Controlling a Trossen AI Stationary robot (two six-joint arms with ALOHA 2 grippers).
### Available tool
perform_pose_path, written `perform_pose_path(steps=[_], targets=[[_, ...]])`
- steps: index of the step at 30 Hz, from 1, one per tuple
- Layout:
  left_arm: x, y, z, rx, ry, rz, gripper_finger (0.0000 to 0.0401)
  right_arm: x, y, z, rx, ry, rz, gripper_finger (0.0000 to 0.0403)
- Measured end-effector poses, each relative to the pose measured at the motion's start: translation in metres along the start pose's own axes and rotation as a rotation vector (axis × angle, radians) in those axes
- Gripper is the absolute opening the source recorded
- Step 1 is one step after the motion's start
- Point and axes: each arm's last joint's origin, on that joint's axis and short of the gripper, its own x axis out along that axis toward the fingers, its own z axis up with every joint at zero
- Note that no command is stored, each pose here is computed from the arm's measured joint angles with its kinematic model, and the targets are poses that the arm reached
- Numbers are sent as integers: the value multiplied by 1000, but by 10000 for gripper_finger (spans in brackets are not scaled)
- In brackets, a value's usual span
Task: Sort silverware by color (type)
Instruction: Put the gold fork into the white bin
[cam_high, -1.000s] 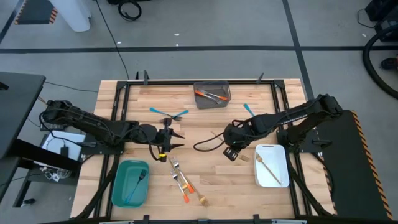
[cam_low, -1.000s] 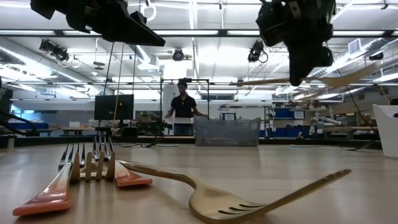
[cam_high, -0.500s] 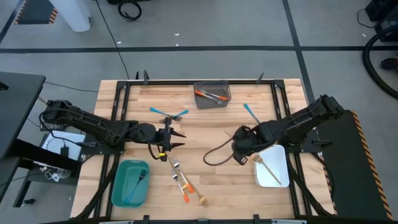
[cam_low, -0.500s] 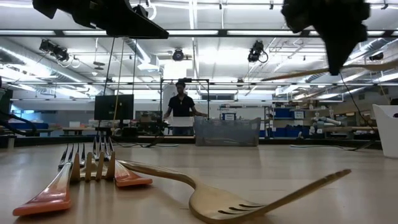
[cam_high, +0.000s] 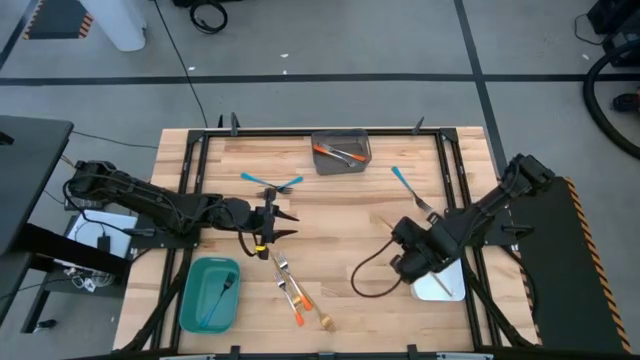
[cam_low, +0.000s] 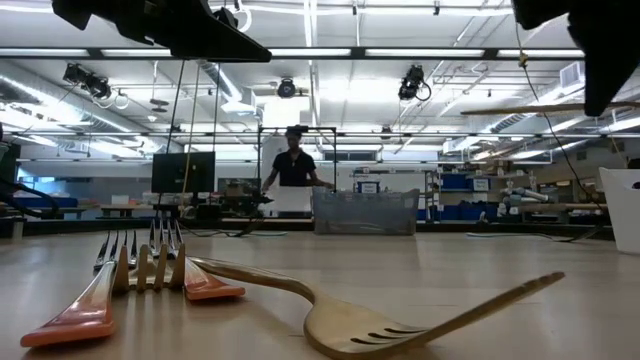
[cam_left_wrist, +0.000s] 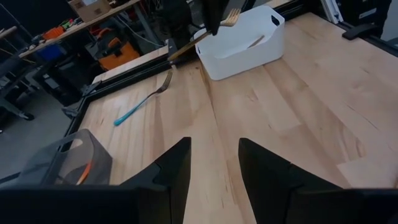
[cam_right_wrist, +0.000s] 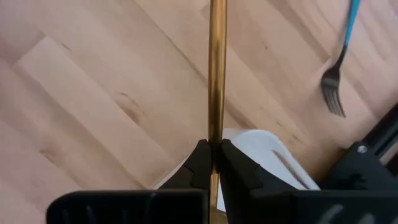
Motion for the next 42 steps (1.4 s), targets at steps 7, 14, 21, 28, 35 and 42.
perform_pose_path(steps=[7,14,21,28,35,42], targets=[[0,0,0,-1,0,0,142,10,-1,-22,15,12,-22,20],[0,0,0,-1,0,0,142,2,-1,-40,54,-9,11,20],[0,0,0,-2,0,0,142,-3,-2,-65,88,-81,44,20],[0,0,0,-2,0,0,142,8,-9,-89,112,-141,45,20],[0,0,0,-7,4,-2,142,21,-13,-103,134,-161,61,20],[0,0,-1,-21,8,-4,142,24,-17,-116,172,-122,67,20]])
